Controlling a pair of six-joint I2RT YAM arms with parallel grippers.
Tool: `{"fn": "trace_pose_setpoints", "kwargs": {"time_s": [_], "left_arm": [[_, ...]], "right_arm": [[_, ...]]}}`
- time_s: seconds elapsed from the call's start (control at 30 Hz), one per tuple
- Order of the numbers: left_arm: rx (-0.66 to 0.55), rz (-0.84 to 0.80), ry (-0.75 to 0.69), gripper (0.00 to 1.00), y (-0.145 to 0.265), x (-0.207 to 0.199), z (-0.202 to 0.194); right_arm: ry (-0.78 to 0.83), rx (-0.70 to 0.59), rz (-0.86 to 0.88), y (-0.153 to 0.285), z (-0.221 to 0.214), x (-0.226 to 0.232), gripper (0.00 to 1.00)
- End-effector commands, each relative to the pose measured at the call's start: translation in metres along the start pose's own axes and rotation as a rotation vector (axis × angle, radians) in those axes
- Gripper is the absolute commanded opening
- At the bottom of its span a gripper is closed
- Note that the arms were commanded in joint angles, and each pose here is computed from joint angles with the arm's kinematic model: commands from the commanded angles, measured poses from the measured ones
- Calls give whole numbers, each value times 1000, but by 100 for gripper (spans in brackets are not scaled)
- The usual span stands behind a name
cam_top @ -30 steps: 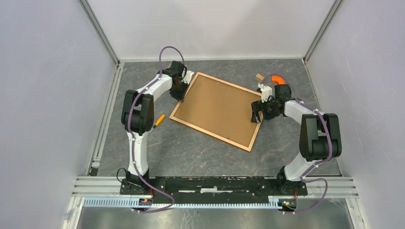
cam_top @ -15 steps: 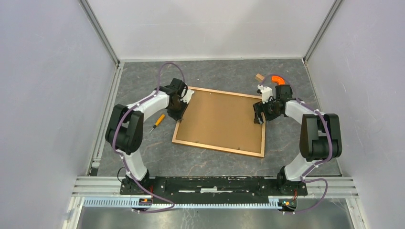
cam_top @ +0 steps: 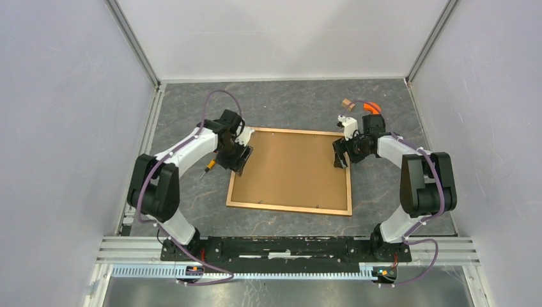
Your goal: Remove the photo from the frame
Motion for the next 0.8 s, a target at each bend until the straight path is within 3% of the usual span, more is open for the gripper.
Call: {"fn": "trace_pose_setpoints", "kwargs": {"time_s": [0.0, 0.13, 0.3, 0.47, 0.77], "left_arm": [[-158, 11, -41, 75, 55, 10, 18], [-181, 102, -41, 80, 67, 40, 23], [-87, 169, -34, 75, 53, 73, 25], [16, 202, -48, 70, 32, 86, 32], [220, 202, -54, 60, -3, 98, 48]], "right_arm": [[27, -53, 20, 14, 18, 5, 88], [90, -174, 16, 40, 51, 7, 96], [190, -291, 98, 67, 79, 25, 98], [287, -310, 88, 77, 86, 49, 98], [302, -325, 115, 81, 82, 60, 98]]}}
Point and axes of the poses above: each gripper's point midway between its finger pads, its own y axis back along the fingers, its own x axis along the line the jaws close on, z = x × y, the point moved 10 cm from there along y, back along the fingers, and after that the axes turned 4 degrees about y, right-handed, at the moved point
